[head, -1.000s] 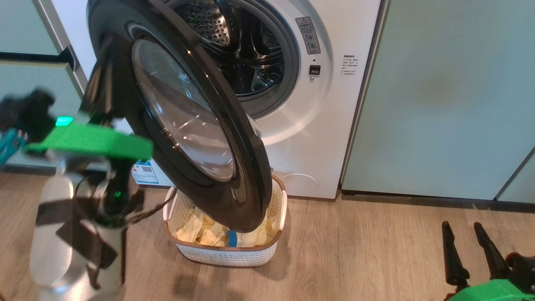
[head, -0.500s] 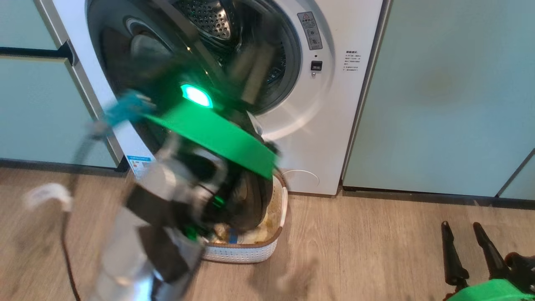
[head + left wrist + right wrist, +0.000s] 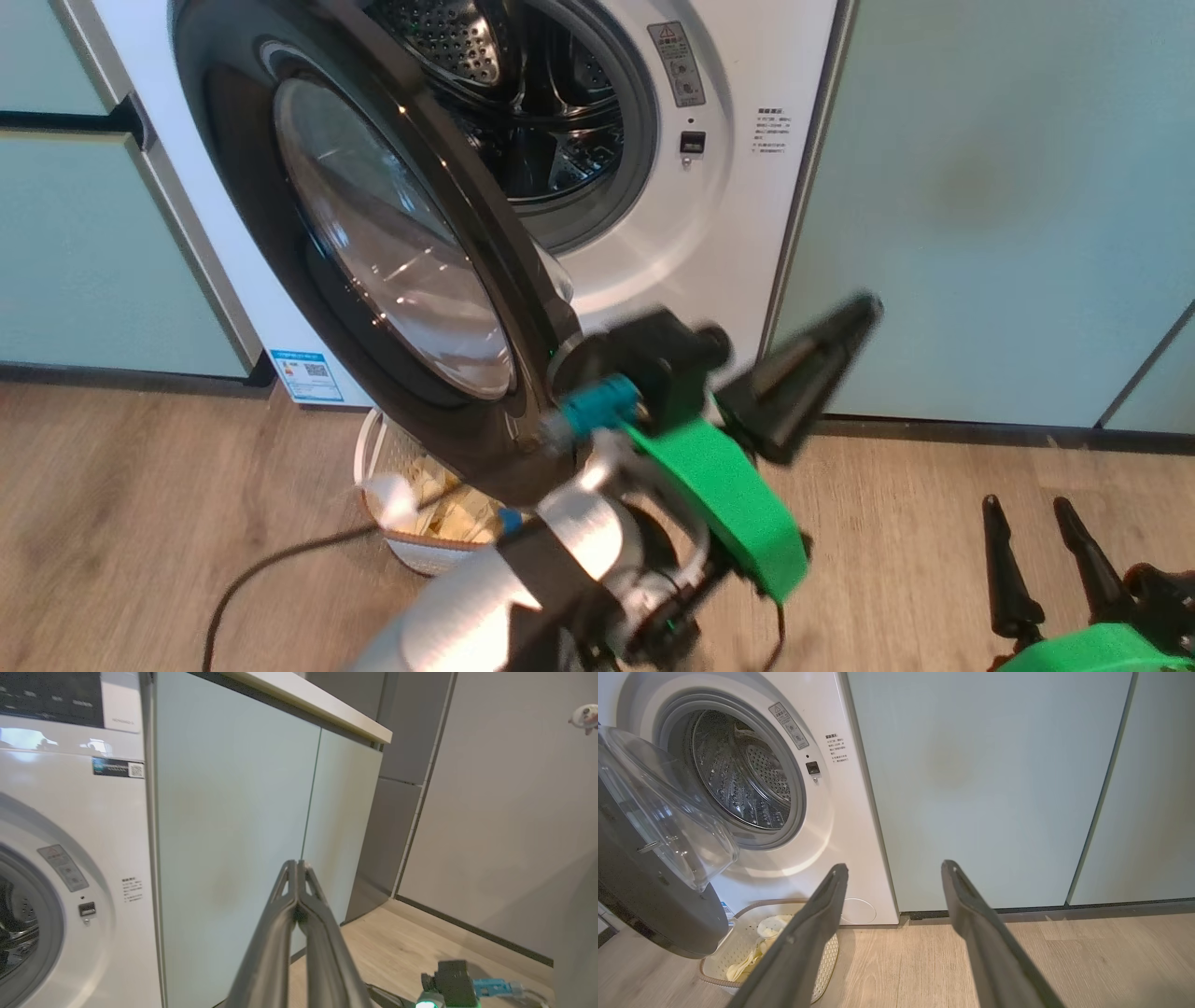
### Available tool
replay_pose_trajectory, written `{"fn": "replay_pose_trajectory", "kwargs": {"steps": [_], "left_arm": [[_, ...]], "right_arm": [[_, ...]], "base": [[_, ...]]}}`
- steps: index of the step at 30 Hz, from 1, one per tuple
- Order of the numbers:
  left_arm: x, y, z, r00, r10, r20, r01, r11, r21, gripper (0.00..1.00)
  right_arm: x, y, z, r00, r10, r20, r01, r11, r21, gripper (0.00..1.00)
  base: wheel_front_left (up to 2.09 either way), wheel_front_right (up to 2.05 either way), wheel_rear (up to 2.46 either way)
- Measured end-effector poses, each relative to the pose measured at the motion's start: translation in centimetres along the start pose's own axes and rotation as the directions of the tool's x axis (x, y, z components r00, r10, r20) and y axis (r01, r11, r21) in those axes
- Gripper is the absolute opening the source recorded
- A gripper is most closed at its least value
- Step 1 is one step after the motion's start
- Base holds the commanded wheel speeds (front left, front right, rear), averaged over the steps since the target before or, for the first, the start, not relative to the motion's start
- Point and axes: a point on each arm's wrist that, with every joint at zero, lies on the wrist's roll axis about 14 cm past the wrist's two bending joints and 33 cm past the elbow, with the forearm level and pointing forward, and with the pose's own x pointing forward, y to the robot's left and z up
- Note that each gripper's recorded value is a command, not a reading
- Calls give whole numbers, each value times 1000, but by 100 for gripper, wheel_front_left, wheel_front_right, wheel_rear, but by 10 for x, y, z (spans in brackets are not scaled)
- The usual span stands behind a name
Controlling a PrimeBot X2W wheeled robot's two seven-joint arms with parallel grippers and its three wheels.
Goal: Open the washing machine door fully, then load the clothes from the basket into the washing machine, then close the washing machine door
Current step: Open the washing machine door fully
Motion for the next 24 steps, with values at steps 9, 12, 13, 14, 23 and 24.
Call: {"fn": "replay_pose_trajectory", "kwargs": {"steps": [9, 12, 13, 14, 23, 24], "left_arm": [[-7, -18, -57, 994, -33, -100, 32, 999, -15, 0], [-12, -19, -77, 990, -34, -136, 32, 999, -18, 0], [-14, -19, -85, 987, -31, -156, 29, 1000, -12, 0], [-16, -18, -92, 985, -24, -170, 24, 1000, -1, 0], [-34, -9, -139, 959, 32, -281, -30, 999, 10, 0], [-34, -9, -139, 959, 32, -281, -30, 999, 10, 0]], "right_arm": [[-2, -4, -3, 1000, -13, -10, 13, 1000, 1, 100], [-2, -5, -4, 1000, -17, -15, 17, 1000, 1, 100], [-2, -5, -5, 1000, -18, -16, 18, 1000, 1, 100], [-2, -6, -5, 1000, -19, -18, 19, 1000, 0, 100], [-2, -11, -9, 999, -28, -33, 28, 1000, -12, 100], [-2, -11, -9, 999, -28, -33, 28, 1000, -12, 100]], "base": [[0, 0, 0], [0, 0, 0], [0, 0, 0], [0, 0, 0], [0, 0, 0], [0, 0, 0]]}}
